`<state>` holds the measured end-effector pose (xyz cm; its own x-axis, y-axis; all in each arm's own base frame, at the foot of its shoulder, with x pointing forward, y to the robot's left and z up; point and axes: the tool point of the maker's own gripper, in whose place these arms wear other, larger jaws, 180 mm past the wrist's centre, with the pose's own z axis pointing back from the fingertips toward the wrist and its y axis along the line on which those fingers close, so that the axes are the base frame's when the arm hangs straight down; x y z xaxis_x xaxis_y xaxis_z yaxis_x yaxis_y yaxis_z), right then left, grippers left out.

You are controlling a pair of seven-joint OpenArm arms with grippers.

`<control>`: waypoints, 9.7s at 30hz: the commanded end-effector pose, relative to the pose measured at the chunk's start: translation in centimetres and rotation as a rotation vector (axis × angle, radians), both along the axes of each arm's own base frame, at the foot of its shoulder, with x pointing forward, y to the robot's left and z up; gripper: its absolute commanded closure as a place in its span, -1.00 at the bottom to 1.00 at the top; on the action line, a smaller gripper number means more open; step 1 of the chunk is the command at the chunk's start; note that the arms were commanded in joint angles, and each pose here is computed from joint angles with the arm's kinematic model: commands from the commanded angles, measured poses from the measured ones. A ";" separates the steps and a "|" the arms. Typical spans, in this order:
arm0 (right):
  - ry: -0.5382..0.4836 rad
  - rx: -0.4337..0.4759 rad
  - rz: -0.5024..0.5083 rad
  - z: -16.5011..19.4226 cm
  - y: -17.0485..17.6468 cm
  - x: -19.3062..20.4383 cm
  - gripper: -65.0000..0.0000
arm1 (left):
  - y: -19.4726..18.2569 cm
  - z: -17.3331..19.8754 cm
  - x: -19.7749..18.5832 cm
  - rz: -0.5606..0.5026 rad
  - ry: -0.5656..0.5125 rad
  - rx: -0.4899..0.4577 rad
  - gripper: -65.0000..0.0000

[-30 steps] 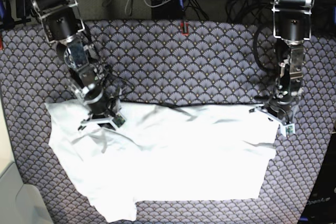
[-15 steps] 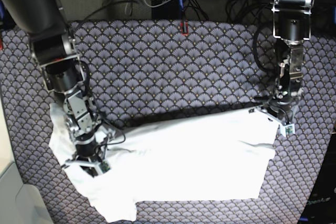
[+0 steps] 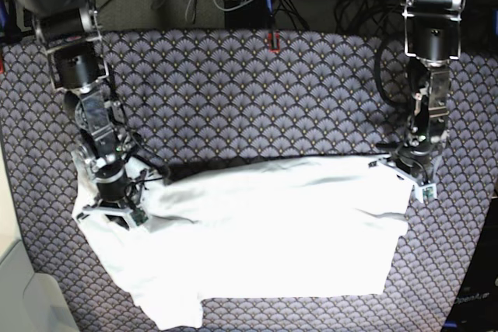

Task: Fold the T-shirt properly
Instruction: 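Move the right gripper outward to the corner of the folded edge, then close both grippers on the two corners of the folded edge, then pull both held corners away from the hem, sliding the shirt along, then open both grippers and move them along the shirt sides to the hem corners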

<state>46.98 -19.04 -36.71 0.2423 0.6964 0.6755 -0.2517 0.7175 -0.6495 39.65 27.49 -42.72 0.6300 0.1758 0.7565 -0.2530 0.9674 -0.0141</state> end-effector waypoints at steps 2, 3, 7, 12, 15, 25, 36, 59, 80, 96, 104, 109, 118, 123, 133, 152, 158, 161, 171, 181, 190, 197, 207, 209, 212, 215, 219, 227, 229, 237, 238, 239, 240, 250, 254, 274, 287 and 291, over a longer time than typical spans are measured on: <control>-0.035 0.035 0.025 3.1 -0.1 0.5 0.84 | 0.5 -0.1 -0.2 0.009 0.030 0.000 0.99; -0.008 0.055 0.043 3.5 0.1 0.2 0.84 | 0.6 0.0 -0.2 0.010 0.030 0.003 0.98; 0.151 0.115 0.051 2.9 0.2 -1.1 0.58 | 0.9 0.1 -0.3 0.010 0.030 0.008 0.98; 0.218 0.151 0.009 2.2 -2.6 -2.3 0.17 | 1.0 0.2 -0.2 0.010 0.028 0.010 0.72; 0.207 0.149 -0.044 2.7 -5.2 -2.5 0.10 | 1.5 0.8 0.0 0.011 0.014 0.020 0.62; 0.323 0.112 -0.199 2.7 -11.7 -5.3 0.04 | 1.0 4.7 0.9 -0.031 -0.028 0.031 0.25; 0.285 0.039 -0.268 5.0 -11.3 -9.1 -0.17 | 0.5 4.8 0.4 -0.046 -0.027 0.032 -0.29; 0.434 0.171 -0.250 -1.3 -8.5 -12.2 -0.17 | 2.5 4.4 -0.8 0.013 -0.022 0.026 -0.29; 0.404 0.284 -0.193 -2.8 -8.6 -9.6 0.45 | 2.2 4.5 -0.5 0.014 -0.028 0.017 -0.29; 0.409 0.296 -0.186 -3.4 -8.3 -9.8 0.91 | -0.3 3.7 0.3 0.017 -0.084 -0.026 -0.29; 0.412 0.293 -0.188 -3.4 -8.4 -9.9 0.91 | 0.0 2.7 0.8 0.045 -0.063 -0.041 -0.29; 0.415 0.295 -0.188 -3.5 -8.3 -9.9 0.91 | 0.2 2.1 1.0 0.057 -0.042 -0.049 -0.29; 0.411 0.296 -0.186 -3.4 -8.3 -9.8 0.92 | -0.3 -0.3 0.7 0.076 0.020 -0.083 0.09; 0.402 0.294 -0.185 -3.1 -8.3 -9.6 0.95 | -0.4 -0.3 0.7 0.080 0.021 -0.087 1.00; 0.381 0.216 -0.184 -2.1 -9.5 -12.0 0.95 | 0.8 1.2 0.2 0.063 0.029 -0.060 0.98; 0.470 0.063 -0.148 -3.0 -9.7 -21.6 0.95 | 2.8 4.2 -6.7 0.053 0.111 -0.026 0.98; 0.489 0.026 -0.124 -2.5 -9.1 -24.2 0.95 | 3.4 4.6 -9.8 0.065 0.142 -0.010 0.98; 0.505 0.012 -0.113 -2.5 -8.7 -25.5 0.95 | 3.2 4.7 -10.9 0.057 0.147 0.001 0.98; 0.574 0.038 -0.119 -3.8 -8.7 -29.0 0.95 | 3.4 3.3 -14.1 0.039 0.226 0.025 0.98; 0.603 0.036 -0.120 -4.3 -8.7 -30.1 0.95 | 3.4 2.7 -15.6 0.038 0.262 0.027 0.98; 0.607 0.032 -0.121 -4.3 -8.8 -30.2 0.94 | 3.4 2.5 -16.0 0.036 0.272 0.028 0.97; 0.626 0.019 -0.127 -4.4 -9.3 -31.0 0.39 | 3.2 2.2 -16.4 0.034 0.296 0.021 0.79; 0.588 -0.044 -0.109 -1.4 -9.3 -32.0 -0.20 | 1.8 4.6 -15.6 -0.007 0.268 0.024 0.15; 0.577 -0.054 -0.131 -0.9 -10.1 -32.3 -0.21 | 1.4 5.6 -15.5 -0.022 0.246 0.034 0.15; 0.541 -0.061 -0.163 0.2 -11.2 -31.8 -0.19 | 2.0 7.4 -15.4 -0.002 0.204 0.045 0.15; 0.463 0.008 -0.137 2.0 -9.8 -30.1 -0.16 | 2.3 8.0 -15.0 0.015 0.175 0.040 0.15; 0.376 0.075 -0.105 3.3 -7.4 -27.5 0.24 | 1.6 6.4 -14.4 0.002 0.207 0.015 0.17; 0.266 0.157 -0.089 3.7 -2.5 -22.2 0.93 | -0.2 1.4 -13.8 0.043 0.303 -0.103 0.93; 0.280 0.182 -0.062 2.9 -1.0 -21.7 0.96 | -0.1 0.4 -14.0 0.058 0.331 -0.119 0.98; 0.432 0.202 -0.055 -2.0 -0.4 -21.4 0.96 | 0.6 -0.5 -14.3 0.075 0.332 -0.111 0.98; 0.444 0.200 -0.059 -2.5 -0.8 -21.3 0.96 | 0.6 -0.5 -14.3 0.075 0.332 -0.111 0.98; 0.452 0.201 -0.060 -2.8 -0.8 -21.3 0.96 | 0.6 -0.5 -14.3 0.075 0.332 -0.111 0.98; 0.459 0.203 -0.062 -3.1 -1.0 -21.2 0.96 | 0.7 -0.6 -14.4 0.076 0.335 -0.111 0.98; 0.500 0.221 -0.022 -4.9 0.3 -19.0 0.96 | 0.7 -0.6 -14.7 0.074 0.335 -0.107 0.98; 0.485 0.221 0.025 -4.4 1.8 -17.5 0.96 | 0.5 -0.7 -14.8 0.073 0.340 -0.110 0.98; 0.182 0.085 0.070 6.3 2.3 -10.0 0.96 | 0.2 2.3 -13.1 0.048 0.249 -0.088 0.98; 0.150 0.073 0.052 7.7 1.5 -7.3 0.59 | 1.0 13.0 -9.0 0.052 -0.069 -0.022 0.79; 0.179 0.033 0.011 7.6 0.6 -6.9 0.20 | 2.5 15.1 -7.7 0.091 -0.135 -0.014 0.52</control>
<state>39.37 -18.46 -30.83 0.3934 0.6757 0.6234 -0.3945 0.7366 -0.5494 31.81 29.51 -28.63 0.5253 0.2548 0.8119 -0.3327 0.9397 -0.0797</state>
